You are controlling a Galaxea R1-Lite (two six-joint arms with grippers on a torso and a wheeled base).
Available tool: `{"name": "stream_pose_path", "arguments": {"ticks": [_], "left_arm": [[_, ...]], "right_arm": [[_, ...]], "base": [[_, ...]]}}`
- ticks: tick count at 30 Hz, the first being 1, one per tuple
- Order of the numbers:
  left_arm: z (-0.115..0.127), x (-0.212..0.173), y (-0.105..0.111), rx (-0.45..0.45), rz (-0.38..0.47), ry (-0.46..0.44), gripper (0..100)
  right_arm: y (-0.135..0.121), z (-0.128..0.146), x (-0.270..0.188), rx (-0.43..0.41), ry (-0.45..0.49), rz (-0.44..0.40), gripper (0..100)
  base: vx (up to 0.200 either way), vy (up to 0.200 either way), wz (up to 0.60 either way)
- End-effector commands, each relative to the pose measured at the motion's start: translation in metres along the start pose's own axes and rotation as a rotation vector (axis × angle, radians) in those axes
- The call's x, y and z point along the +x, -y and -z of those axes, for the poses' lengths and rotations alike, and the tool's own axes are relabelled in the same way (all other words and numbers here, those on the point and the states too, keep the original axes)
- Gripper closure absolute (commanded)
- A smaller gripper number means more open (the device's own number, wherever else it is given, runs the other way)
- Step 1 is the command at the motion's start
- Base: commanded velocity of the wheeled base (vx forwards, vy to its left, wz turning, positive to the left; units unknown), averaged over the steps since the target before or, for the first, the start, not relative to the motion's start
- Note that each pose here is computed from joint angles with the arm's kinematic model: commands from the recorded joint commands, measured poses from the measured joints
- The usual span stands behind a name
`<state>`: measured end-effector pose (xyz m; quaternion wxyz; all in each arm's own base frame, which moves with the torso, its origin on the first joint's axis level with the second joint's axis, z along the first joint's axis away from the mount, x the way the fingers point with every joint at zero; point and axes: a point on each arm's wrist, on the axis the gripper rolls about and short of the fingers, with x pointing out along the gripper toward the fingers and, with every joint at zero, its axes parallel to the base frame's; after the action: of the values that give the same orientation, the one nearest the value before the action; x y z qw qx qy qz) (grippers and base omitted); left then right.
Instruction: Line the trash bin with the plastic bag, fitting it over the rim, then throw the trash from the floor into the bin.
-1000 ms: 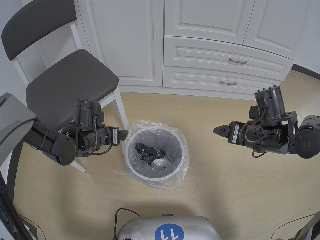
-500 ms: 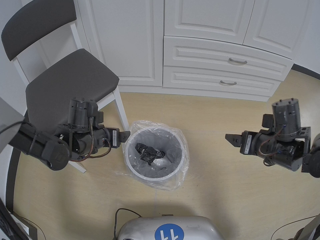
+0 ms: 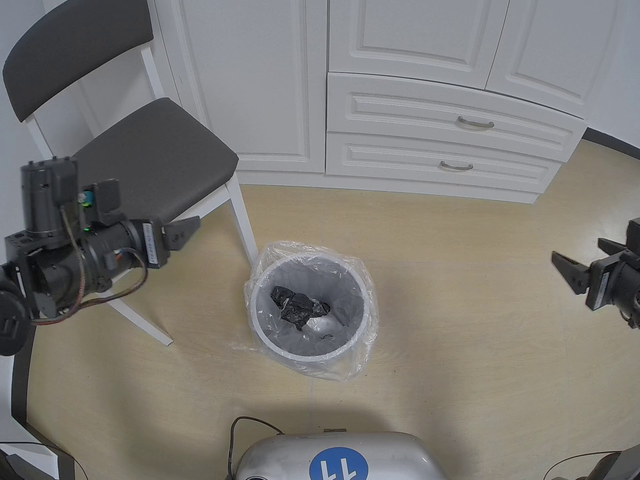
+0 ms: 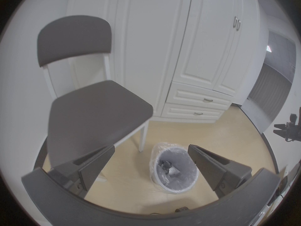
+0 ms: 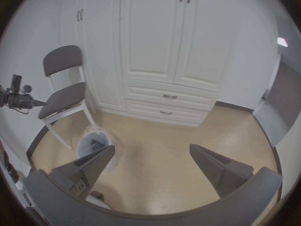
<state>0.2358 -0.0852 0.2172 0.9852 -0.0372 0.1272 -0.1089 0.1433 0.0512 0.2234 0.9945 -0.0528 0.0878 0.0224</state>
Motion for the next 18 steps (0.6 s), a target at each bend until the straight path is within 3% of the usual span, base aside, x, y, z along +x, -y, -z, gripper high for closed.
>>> {"name": "stream_pose_path", "arguments": {"ticks": [1, 8, 11, 18], "left_arm": [[-0.029, -0.065, -0.023, -0.017, -0.070, 0.174, 0], [-0.036, -0.111, -0.029, 0.022, -0.104, 0.273, 0], [-0.037, -0.149, -0.028, 0.037, -0.099, 0.328, 0], [-0.020, -0.210, -0.032, 0.080, -0.154, 0.418, 0]], "right_arm": [[0.037, -0.007, -0.040, 0.026, 0.135, 0.178, 0], [0.049, -0.004, -0.081, 0.056, 0.229, 0.253, 0], [0.052, -0.002, -0.120, 0.067, 0.306, 0.291, 0], [0.046, 0.023, -0.183, 0.069, 0.426, 0.310, 0]], "base": [[0.000, 0.000, 0.00], [0.000, 0.000, 0.00], [0.000, 0.000, 0.00], [0.000, 0.000, 0.00]]}}
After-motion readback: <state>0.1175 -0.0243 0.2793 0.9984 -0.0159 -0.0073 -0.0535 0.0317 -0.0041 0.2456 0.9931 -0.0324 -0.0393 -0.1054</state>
